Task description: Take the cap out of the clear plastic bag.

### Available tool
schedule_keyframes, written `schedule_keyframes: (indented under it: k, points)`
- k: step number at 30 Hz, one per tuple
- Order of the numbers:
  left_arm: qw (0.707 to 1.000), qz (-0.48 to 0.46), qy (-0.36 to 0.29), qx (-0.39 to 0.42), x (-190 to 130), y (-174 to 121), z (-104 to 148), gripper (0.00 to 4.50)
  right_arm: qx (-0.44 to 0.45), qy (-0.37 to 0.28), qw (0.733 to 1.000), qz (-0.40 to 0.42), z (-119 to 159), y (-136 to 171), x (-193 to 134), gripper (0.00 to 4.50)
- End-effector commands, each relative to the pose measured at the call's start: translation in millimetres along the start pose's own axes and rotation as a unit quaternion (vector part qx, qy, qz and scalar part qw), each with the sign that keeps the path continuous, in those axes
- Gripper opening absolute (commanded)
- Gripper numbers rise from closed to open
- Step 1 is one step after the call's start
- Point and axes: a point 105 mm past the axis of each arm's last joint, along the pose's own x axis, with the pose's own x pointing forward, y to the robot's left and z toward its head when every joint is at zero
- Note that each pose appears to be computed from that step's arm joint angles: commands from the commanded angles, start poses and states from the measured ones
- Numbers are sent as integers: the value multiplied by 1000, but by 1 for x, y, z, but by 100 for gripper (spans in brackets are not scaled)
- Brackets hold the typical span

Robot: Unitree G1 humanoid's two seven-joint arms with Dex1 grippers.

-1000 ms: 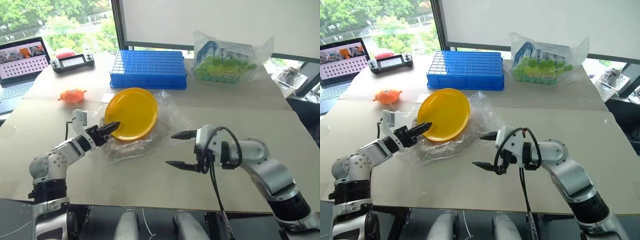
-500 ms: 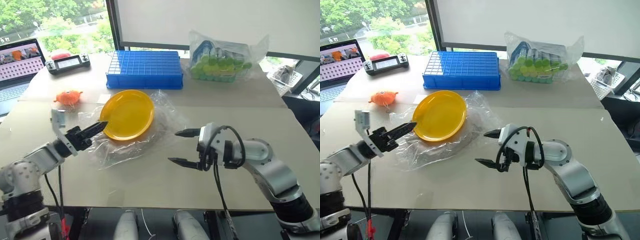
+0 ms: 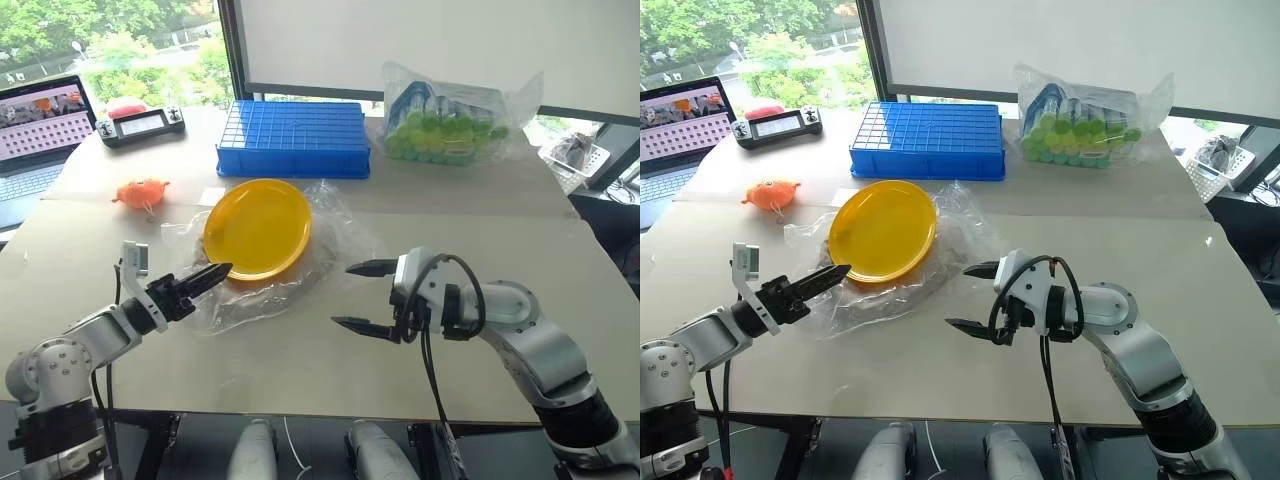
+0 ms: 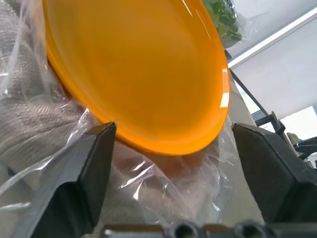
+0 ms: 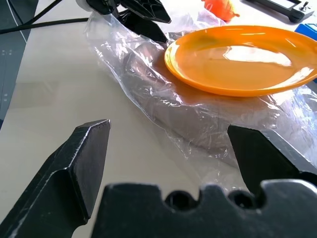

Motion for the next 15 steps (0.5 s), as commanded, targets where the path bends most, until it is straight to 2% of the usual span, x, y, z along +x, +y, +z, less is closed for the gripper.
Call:
schedule_keyframes:
  k: [1,15]
  points:
    - [999,34,12,-21,6,13,-13,449,-16,-5,1000,-8,8,-2,-3,450]
    - [998,47,10,-44,-8,18,-20,449,-20,1,1000,-7,7,-4,-5,450]
